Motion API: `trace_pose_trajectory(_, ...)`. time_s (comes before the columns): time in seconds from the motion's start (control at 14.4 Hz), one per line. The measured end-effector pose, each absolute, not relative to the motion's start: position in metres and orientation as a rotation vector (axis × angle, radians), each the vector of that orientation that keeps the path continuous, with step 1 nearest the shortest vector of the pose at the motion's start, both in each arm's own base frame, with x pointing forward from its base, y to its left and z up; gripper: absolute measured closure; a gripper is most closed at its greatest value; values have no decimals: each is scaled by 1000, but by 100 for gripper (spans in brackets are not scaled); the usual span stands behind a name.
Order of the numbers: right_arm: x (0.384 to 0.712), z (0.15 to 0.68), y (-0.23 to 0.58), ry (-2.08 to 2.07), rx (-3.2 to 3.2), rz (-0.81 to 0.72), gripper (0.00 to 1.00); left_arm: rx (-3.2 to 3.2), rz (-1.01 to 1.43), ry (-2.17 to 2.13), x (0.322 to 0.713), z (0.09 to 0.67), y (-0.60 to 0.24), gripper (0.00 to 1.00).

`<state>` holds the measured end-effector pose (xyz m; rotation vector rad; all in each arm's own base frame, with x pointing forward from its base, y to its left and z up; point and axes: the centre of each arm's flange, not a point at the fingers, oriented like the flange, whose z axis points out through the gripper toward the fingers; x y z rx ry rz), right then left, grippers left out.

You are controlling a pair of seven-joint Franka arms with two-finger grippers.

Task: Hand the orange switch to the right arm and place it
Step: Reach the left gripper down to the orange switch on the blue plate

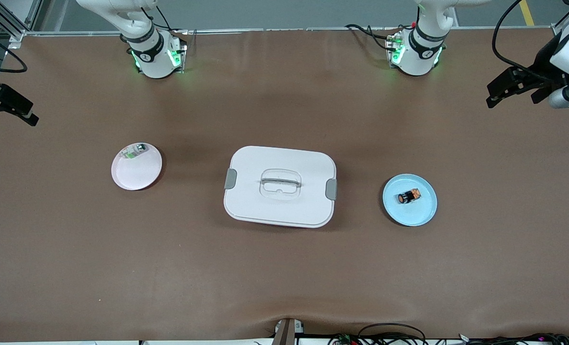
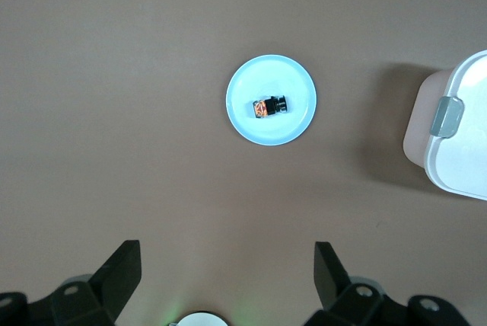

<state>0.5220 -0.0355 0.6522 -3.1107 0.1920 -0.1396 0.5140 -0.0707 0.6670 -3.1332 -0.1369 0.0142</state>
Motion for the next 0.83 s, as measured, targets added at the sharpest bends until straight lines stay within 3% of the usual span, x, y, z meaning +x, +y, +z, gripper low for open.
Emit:
trace_pose_trajectory(0.49, 522, 655, -36, 192, -3111, -148, 0, -3130, 63, -139, 521, 653, -70, 0)
trace_pose_trajectory(0.83, 524, 652, -35, 189, -3112, -140, 0, -3122, 168, -160, 554, 562, -75, 0)
